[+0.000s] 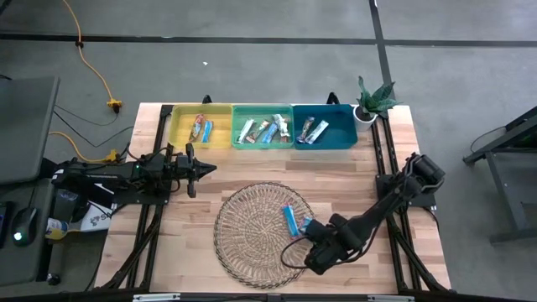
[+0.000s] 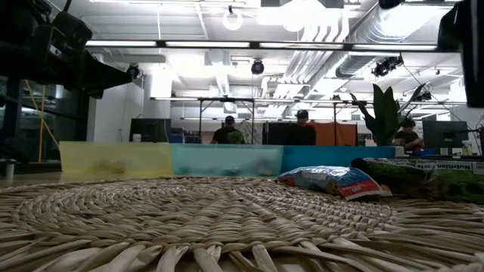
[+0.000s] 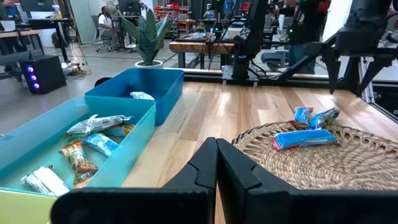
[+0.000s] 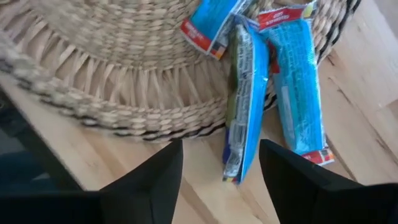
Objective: Pick and place Granola Bars by type
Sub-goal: Put the blue granola bar into the blue bin
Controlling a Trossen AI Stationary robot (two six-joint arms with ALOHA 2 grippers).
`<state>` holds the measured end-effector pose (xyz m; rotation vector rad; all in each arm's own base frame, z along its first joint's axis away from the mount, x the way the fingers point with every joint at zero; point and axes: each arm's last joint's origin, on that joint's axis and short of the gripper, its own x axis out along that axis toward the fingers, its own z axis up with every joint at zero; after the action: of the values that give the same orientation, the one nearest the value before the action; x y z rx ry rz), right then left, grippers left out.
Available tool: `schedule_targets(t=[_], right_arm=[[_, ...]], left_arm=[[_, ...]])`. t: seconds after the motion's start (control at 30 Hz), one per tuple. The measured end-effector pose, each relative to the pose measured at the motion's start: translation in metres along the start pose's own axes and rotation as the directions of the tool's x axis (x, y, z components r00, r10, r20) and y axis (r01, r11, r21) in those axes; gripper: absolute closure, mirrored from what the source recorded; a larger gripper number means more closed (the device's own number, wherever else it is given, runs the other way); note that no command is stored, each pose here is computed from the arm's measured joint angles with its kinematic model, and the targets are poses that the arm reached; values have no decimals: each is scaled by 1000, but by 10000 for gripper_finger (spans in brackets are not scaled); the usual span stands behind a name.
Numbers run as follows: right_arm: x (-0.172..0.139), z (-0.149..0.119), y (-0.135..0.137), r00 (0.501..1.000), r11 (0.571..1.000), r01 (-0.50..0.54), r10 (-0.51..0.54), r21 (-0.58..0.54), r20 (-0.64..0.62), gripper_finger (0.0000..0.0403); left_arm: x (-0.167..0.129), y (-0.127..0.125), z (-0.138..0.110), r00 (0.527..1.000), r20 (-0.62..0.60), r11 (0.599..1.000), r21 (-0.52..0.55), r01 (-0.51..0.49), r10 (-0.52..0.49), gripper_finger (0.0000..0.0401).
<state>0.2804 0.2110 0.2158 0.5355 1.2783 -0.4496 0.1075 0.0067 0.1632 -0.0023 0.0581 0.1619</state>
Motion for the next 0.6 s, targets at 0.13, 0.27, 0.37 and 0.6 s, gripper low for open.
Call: schedule_targets(t=[0.13, 0.27, 0.37, 0.6], right_arm=[[8, 1, 1, 1000, 1000, 20, -20, 8, -2, 201], [18, 1, 4, 999, 999, 30, -30, 12, -14, 201], [26, 4, 7, 1000, 1000, 20, -20, 20, -16, 201], [41, 14, 6, 998, 998, 50, -48, 47, -28, 201]], left_arm=[[0, 0, 0, 1000, 0, 1000, 0, 0, 0, 401], [0, 0, 0, 1000, 0, 1000, 0, 0, 0, 401], [0, 0, 0, 1000, 0, 1000, 0, 0, 0, 401], [0, 0, 0, 1000, 0, 1000, 0, 0, 0, 401]])
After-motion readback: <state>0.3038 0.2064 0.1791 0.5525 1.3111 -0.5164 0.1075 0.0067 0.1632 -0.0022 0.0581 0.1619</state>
